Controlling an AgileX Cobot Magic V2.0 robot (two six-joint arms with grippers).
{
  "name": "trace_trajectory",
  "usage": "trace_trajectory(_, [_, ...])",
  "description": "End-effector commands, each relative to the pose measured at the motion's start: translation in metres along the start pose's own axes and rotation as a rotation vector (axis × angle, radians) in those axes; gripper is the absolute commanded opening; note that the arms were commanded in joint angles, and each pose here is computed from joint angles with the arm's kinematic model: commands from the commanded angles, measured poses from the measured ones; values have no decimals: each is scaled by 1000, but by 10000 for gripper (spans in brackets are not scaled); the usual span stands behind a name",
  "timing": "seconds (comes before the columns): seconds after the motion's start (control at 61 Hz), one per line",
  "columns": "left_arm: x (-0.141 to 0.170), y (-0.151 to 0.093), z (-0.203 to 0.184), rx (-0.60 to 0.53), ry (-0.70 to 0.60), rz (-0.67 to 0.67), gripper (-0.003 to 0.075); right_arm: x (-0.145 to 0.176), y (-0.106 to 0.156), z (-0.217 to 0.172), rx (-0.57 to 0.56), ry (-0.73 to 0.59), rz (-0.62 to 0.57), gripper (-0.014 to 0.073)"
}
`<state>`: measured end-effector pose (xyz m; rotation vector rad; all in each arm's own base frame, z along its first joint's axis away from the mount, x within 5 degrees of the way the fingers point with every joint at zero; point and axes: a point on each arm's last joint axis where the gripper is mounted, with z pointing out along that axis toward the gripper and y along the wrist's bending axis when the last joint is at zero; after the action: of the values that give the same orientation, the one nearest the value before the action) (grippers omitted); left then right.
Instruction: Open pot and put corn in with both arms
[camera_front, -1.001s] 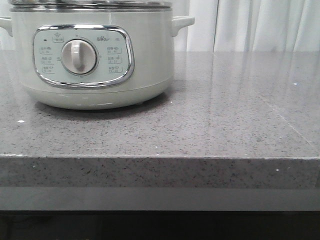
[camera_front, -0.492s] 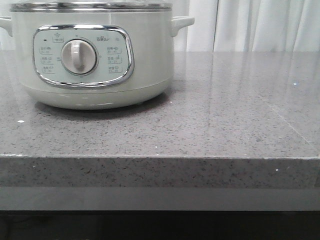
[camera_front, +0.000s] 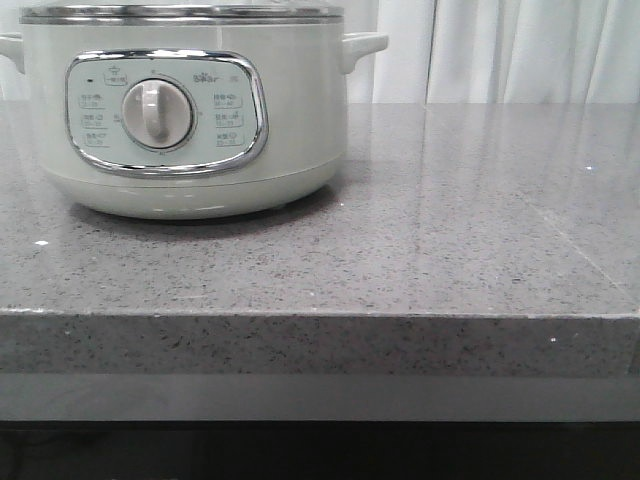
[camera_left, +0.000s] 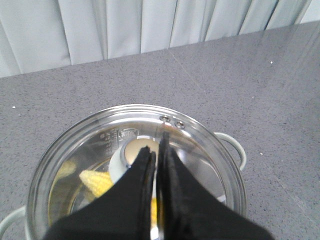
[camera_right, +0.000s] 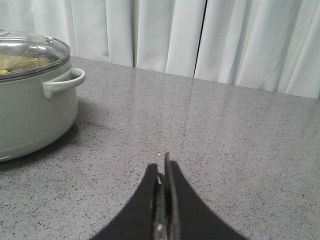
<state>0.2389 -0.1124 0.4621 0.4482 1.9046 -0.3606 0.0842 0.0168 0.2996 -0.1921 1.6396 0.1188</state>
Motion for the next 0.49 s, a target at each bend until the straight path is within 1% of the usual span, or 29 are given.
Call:
trace_trajectory(0.0, [-4,-4,-38,0,-186,-10,-18,-16,-3,-2,27,-100,-7,-61])
trace_trajectory(0.197, [49,-6,-82,-12,-247,-14,-18,-16,-3,-2,27,-100,-7,-61])
trace_trajectory(0.345, [96,-7,-118,-19,-328,-13,-18,-16,-3,-2,27,-100,-7,-61])
trace_trajectory(0.476, [133,-9,-142,-20,-385,-11,-18,-16,-3,-2,27,-100,-7,-61])
